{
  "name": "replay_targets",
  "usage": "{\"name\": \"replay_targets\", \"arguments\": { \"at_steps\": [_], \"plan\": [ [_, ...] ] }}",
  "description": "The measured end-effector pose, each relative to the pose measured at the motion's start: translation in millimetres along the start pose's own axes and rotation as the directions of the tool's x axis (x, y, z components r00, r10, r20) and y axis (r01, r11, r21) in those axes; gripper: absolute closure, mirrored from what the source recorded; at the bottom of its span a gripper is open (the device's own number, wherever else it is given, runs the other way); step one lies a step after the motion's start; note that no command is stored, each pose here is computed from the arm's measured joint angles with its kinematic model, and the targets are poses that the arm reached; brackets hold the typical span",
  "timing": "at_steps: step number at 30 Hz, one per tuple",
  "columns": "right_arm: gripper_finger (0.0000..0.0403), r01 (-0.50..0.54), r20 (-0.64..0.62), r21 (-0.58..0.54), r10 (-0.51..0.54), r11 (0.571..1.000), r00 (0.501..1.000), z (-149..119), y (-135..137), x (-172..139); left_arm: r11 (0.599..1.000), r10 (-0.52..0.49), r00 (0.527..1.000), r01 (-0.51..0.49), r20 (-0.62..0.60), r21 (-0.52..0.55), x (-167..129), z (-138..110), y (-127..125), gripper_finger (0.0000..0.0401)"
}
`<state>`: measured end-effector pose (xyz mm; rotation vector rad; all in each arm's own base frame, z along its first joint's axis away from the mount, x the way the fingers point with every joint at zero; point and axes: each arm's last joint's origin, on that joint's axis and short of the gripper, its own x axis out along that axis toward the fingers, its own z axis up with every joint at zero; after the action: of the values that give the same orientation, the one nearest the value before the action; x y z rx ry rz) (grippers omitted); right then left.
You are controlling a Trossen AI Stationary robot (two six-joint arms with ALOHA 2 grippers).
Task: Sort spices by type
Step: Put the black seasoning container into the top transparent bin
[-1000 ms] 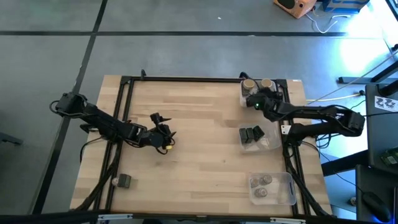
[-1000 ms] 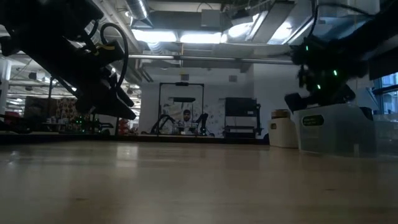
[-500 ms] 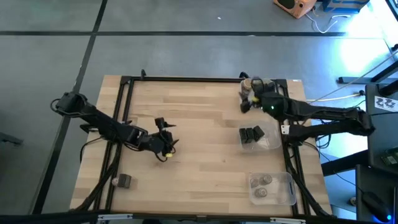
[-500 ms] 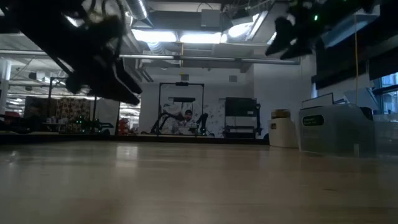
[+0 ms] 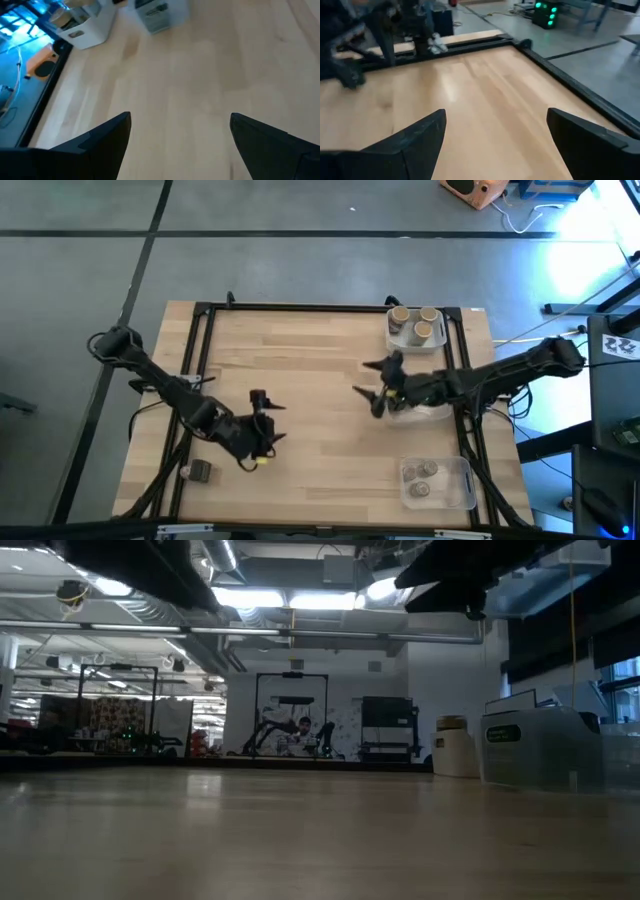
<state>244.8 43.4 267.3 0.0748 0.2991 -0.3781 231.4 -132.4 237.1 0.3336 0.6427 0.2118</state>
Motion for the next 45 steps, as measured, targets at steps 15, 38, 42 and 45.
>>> {"name": "replay_targets", "arguments": {
  "at_steps": [15,38,42,45],
  "plan": [
    [0.0058,-0.16,0.051,0.033,0.158,0.987,0.986,-26.1,50.2,29.7,0.997,-0.04,0.883,0.005,-0.468,-0.076,-52.1,40.9,-51.7,0.0074],
    [0.0058,-0.324,-0.017,0.162,0.331,0.932,0.944,-46.4,74.7,31.2,0.727,-0.13,0.397,-0.585,-0.908,-0.36,-95.2,-14.9,-62.4,0.0074],
    [0.0058,-0.335,-0.018,0.159,0.342,0.929,0.94,-47.2,77.6,28.7,0.702,-0.168,0.392,-0.597,-0.904,-0.39,-95.6,-21.2,-70.0,0.0074],
    [0.0058,-0.338,-0.018,0.158,0.345,0.928,0.938,-47.4,78.2,28.3,0.67,-0.216,0.404,-0.601,-0.889,-0.436,-95.8,-25.9,-78.5,0.0074]
  ]
}}
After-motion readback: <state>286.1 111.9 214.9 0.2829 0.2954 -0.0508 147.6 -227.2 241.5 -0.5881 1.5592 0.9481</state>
